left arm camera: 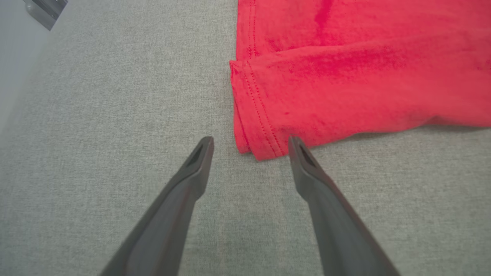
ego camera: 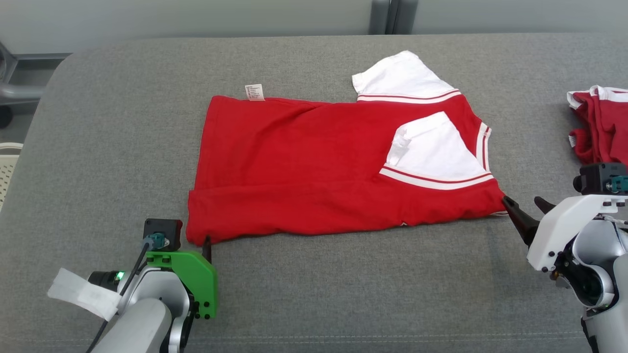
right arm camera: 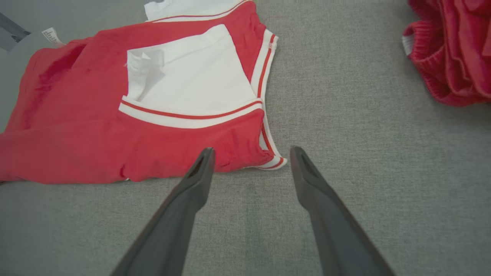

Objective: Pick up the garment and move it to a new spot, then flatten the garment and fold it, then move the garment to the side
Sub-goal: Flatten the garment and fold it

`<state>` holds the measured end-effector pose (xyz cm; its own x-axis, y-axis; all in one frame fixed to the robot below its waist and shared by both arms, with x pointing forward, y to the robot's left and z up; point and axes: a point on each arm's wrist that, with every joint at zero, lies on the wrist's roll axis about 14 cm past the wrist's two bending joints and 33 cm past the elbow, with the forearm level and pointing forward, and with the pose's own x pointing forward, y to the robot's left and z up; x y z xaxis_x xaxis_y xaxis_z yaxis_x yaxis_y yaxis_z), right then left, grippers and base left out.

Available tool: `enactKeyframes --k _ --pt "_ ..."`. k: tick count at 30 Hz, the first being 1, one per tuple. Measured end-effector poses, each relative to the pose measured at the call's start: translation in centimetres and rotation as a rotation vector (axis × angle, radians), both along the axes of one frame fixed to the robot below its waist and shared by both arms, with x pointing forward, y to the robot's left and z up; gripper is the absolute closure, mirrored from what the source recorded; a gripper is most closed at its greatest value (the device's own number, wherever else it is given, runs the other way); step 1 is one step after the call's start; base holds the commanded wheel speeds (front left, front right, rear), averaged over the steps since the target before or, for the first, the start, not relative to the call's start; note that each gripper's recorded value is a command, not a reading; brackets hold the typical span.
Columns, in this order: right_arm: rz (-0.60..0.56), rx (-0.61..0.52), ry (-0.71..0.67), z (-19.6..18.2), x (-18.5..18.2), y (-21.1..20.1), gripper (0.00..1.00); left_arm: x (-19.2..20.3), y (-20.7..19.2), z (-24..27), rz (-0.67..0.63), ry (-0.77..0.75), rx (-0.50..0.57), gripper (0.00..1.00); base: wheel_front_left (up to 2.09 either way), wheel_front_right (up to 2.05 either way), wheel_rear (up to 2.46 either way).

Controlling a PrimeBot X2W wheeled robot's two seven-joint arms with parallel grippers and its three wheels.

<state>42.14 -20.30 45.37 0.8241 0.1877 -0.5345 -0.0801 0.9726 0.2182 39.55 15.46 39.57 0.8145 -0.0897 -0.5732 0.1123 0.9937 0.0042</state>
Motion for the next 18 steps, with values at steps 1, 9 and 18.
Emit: enactKeyframes --k 1,9,18 --pt "-0.008 0.001 -0.007 0.0 0.0 0.0 0.00 0.0 0.0 -0.2 -0.002 0.005 0.002 0.00 0.00 0.00 0.00" --pt "-0.021 -0.001 -0.005 -0.5 0.9 0.7 0.00 0.3 -0.4 -0.7 -0.009 0.030 -0.002 0.00 0.00 0.00 0.00" --pt "-0.004 -0.047 0.074 -1.4 1.7 0.7 0.00 1.0 -0.9 -1.0 0.004 0.104 -0.043 0.00 0.00 0.00 0.00"
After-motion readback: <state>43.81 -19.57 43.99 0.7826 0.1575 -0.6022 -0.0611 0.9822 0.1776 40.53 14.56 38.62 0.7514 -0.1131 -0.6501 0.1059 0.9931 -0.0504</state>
